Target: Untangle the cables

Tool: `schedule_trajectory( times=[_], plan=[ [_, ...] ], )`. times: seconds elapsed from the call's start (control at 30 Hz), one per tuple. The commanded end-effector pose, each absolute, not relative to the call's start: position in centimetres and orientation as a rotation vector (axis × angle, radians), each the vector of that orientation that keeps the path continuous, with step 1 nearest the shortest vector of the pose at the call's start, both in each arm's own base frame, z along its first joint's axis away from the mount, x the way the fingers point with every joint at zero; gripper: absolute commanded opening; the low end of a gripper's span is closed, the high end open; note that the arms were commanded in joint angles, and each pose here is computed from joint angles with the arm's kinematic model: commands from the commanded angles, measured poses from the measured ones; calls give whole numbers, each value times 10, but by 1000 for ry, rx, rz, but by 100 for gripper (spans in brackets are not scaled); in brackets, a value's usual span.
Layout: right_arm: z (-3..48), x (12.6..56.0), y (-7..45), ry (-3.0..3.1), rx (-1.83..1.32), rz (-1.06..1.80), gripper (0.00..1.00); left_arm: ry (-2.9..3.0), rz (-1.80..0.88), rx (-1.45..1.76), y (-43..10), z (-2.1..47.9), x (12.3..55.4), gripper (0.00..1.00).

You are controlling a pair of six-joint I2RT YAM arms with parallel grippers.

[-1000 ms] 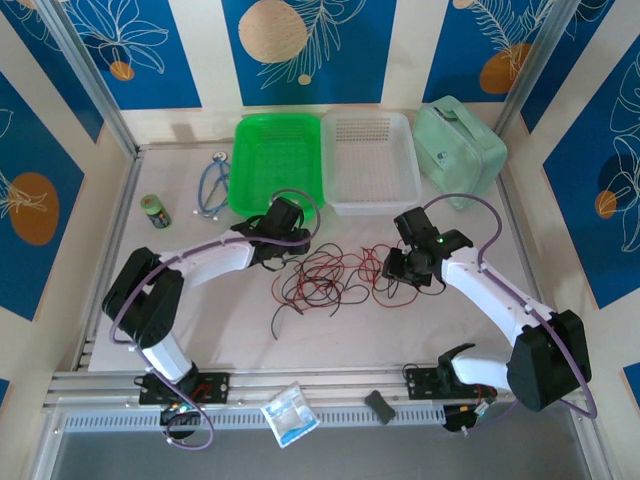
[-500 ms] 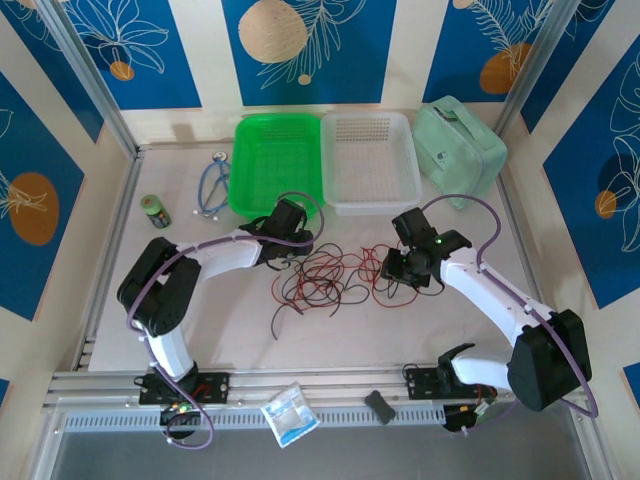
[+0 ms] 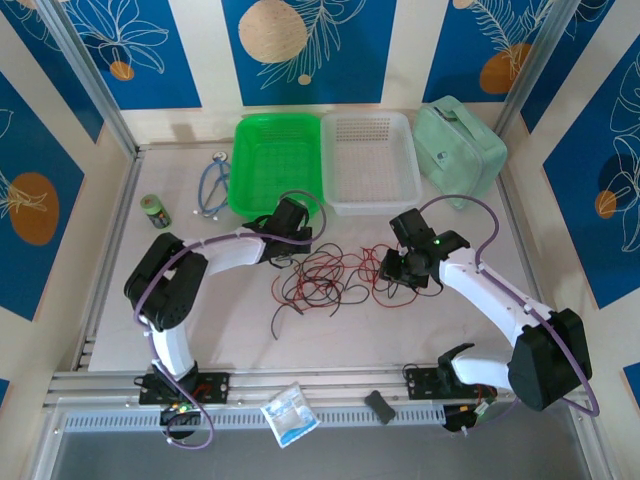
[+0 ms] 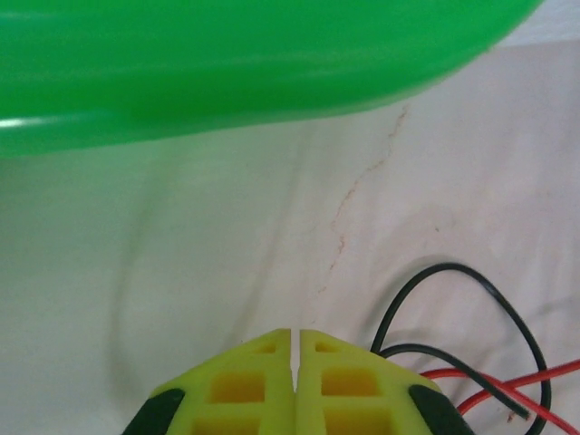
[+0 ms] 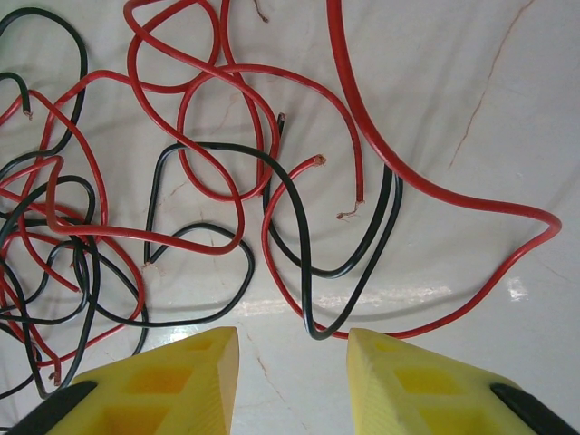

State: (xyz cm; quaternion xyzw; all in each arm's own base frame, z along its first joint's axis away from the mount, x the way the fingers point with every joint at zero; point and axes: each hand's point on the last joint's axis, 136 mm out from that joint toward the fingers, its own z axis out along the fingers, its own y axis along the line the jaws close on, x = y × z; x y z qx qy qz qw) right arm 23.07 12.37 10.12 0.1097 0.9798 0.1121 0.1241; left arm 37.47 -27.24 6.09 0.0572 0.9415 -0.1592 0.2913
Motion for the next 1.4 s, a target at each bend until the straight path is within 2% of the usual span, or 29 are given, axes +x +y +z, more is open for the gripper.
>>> schedule_trajectory(
  times=[0.0, 0.37, 0.57, 0.73, 1.0, 1.27, 1.37],
  plan=[
    [102, 227, 129, 2870, 324, 355, 37, 2461, -445, 142, -275, 81, 387, 0],
    [113, 227, 146, 2825, 259, 469, 38, 2305, -571, 260, -285, 210, 359, 0],
    [135, 228, 165, 2751, 160, 637, 47, 2249, -634, 309, -280, 266, 334, 0],
    [159, 223, 190, 2669, 43, 842, 50, 2176, -708, 332, -278, 312, 319, 0],
    [170, 213, 228, 2635, -48, 1007, 49, 2062, -840, 366, -285, 368, 303, 0],
    [147, 219, 262, 2662, 143, 1212, 46, 1949, -931, 404, -290, 419, 288, 0],
    [148, 220, 279, 2636, 101, 1283, 47, 1902, -938, 407, -287, 437, 282, 0]
  ],
)
